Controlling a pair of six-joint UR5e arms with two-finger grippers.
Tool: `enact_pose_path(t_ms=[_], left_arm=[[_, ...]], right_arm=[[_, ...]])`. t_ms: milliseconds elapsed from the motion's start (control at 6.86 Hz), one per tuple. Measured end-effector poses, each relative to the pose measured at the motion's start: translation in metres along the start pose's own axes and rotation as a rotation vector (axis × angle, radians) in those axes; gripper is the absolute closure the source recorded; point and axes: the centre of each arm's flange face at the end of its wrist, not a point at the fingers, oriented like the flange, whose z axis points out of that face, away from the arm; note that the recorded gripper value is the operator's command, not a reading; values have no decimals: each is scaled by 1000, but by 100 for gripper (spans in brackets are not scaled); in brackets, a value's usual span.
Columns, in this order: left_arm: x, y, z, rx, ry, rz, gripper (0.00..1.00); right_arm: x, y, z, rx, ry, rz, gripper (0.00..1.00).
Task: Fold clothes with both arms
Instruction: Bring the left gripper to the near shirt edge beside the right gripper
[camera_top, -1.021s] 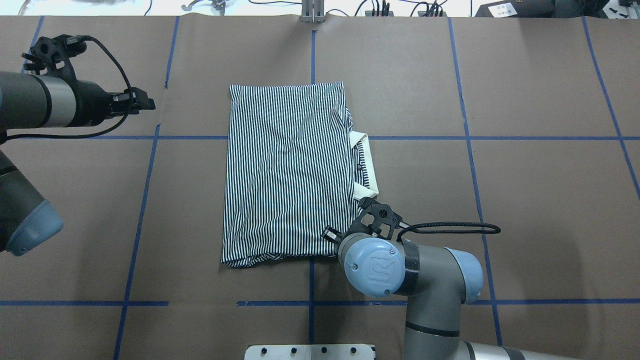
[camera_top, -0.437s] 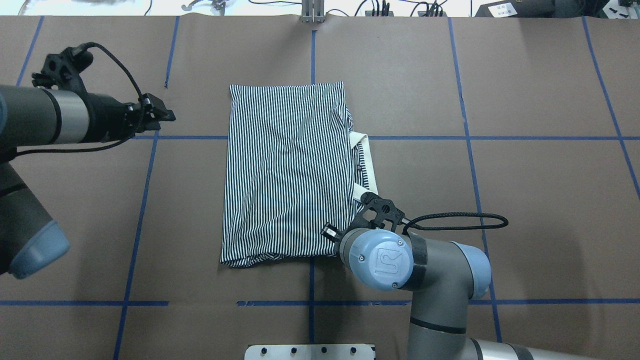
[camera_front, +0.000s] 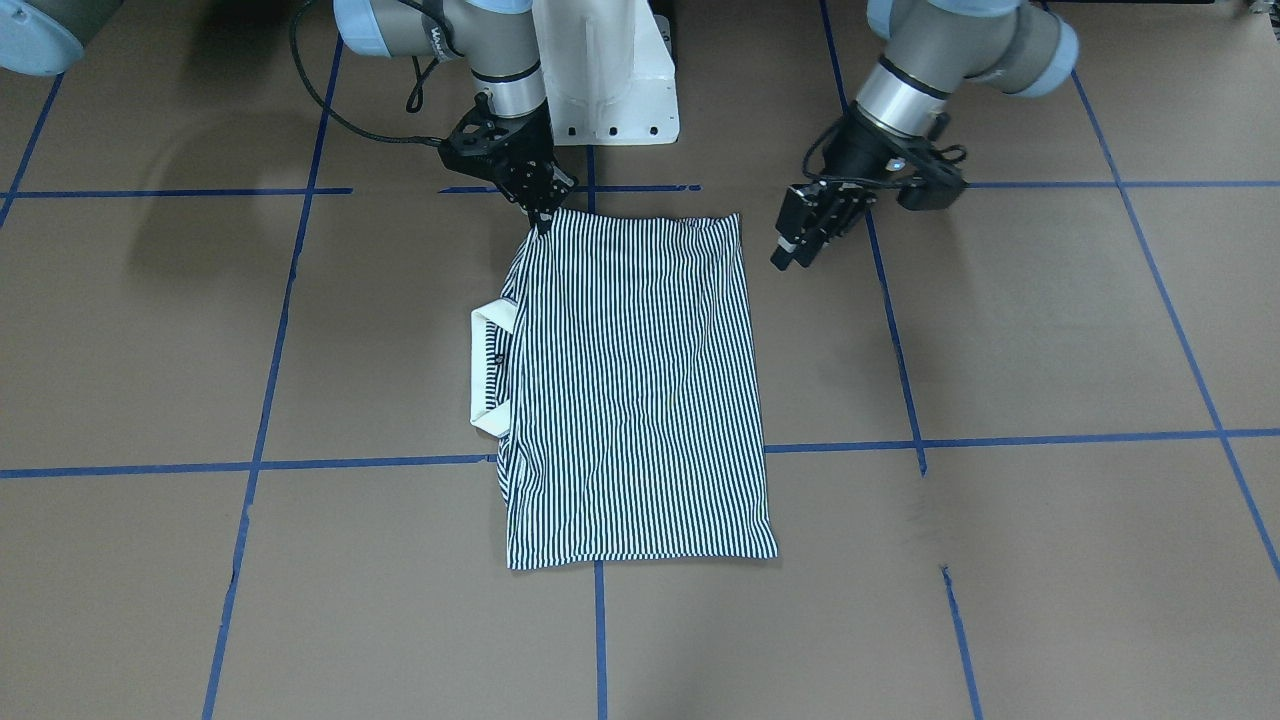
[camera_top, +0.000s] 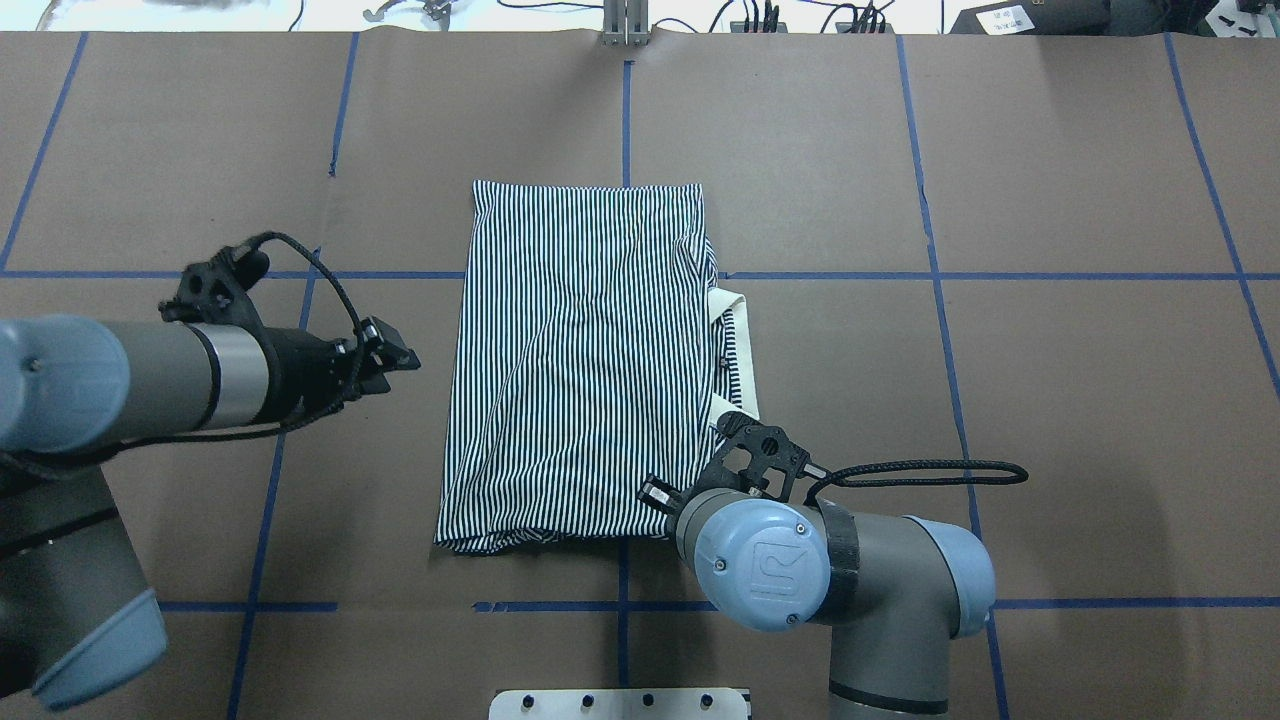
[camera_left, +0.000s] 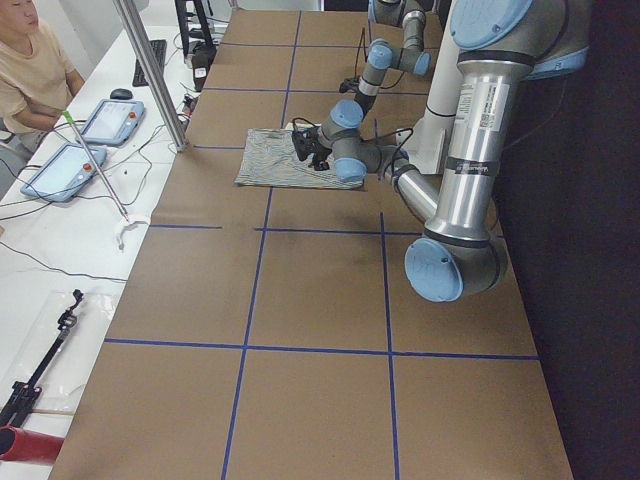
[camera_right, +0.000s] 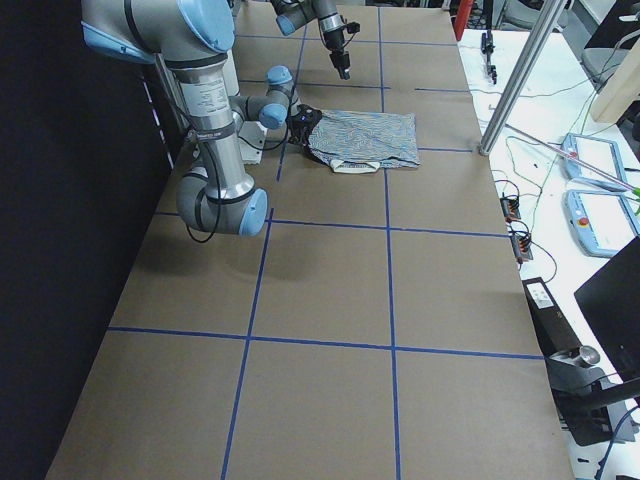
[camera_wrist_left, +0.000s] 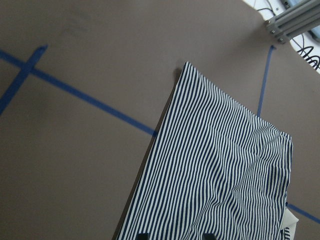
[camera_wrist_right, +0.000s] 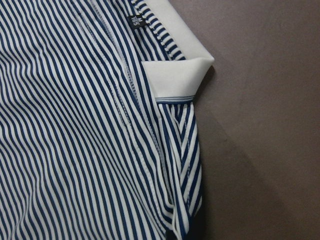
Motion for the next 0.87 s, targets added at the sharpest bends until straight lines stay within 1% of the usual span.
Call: enact_pose_path(t_ms=[146,292,583,729,875], left_arm=[[-11,33,16,-14,-38,-27,48],[-20,55,28,-24,-64,-36,47],[-37,97,48,-57,-116,-23,46],[-42,108,53,-57,-129,-15,46],[-46,113,56,-57,-138,-10,48]], right_arm=[[2,1,0,1,2,-3,100],[2,0,0,3,3,-4,100],[2,-3,0,8,2,-4,100],[2,-3,0,8,2,-6,100],[2,-4,0,8,3,-9,100]])
